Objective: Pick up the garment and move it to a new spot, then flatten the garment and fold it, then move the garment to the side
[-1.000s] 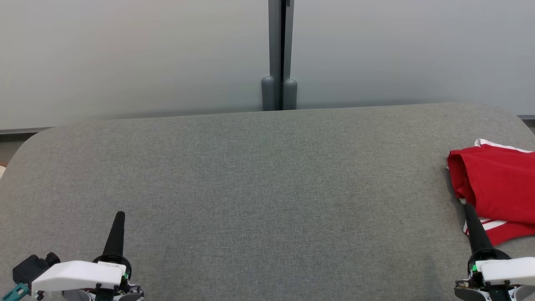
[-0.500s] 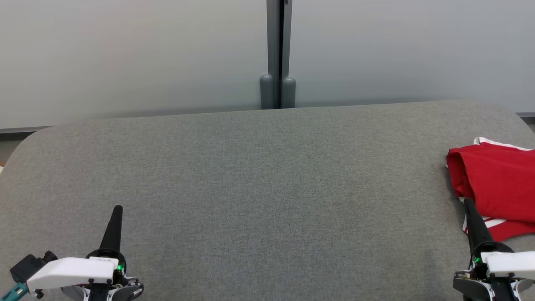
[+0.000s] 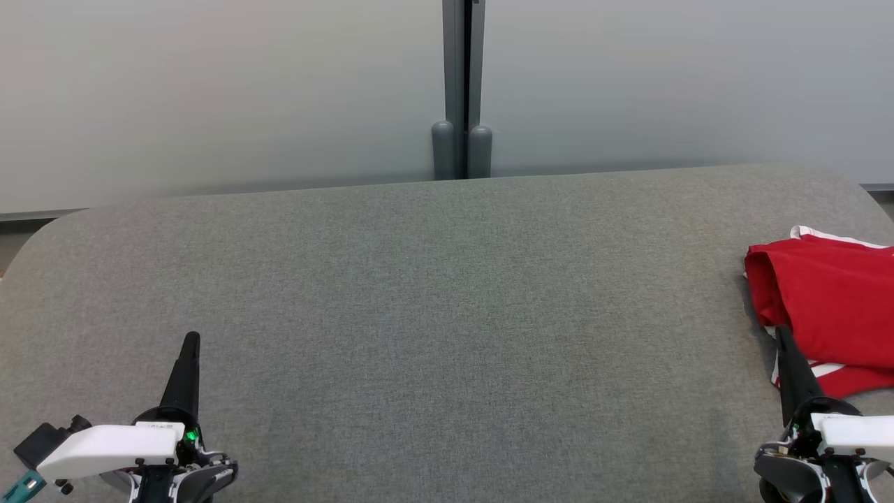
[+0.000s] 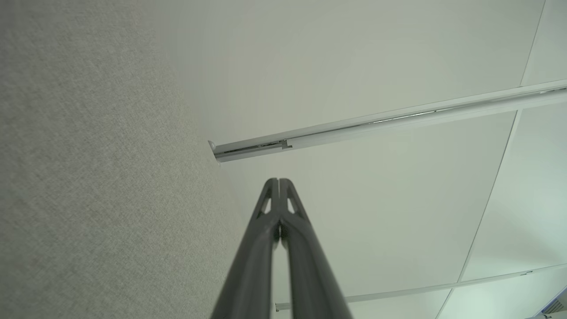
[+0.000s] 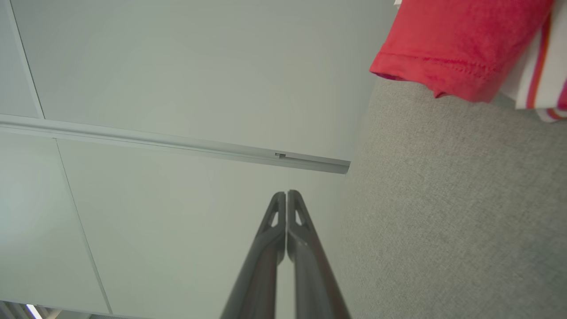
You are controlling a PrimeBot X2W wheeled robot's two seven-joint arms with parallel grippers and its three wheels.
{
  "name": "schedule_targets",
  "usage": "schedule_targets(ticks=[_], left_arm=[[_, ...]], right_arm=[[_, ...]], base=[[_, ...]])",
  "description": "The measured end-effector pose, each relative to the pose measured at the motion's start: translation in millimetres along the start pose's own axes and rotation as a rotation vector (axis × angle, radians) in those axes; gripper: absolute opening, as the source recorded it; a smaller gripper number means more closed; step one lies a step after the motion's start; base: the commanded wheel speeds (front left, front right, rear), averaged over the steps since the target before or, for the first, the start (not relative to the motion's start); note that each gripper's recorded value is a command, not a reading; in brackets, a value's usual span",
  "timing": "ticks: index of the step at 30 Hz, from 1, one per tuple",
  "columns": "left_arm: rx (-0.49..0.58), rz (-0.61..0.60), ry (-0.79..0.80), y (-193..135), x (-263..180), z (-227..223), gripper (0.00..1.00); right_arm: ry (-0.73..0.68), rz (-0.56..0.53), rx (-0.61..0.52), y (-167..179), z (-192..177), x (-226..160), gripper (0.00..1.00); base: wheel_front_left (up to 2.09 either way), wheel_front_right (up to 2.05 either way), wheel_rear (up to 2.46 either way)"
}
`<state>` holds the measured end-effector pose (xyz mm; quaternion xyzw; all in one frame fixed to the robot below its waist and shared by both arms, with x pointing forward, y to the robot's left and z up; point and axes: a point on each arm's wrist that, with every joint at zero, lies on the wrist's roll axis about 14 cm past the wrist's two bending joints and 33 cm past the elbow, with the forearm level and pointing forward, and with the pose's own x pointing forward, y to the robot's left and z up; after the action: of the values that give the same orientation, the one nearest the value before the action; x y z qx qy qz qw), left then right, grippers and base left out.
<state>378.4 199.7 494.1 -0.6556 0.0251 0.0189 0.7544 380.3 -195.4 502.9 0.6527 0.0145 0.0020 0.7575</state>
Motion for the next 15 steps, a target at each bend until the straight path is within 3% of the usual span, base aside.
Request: schedule_targets(ticks=[15], left_arm=[[-0.108, -0.035, -0.005, -6.7, 5.8, 0.4, 0.00]], right_arm=[[-0.018, 0.006, 0.114, 0.7, 3.6, 5.6, 0.00]], base=[[0.00, 0.00, 0.00]])
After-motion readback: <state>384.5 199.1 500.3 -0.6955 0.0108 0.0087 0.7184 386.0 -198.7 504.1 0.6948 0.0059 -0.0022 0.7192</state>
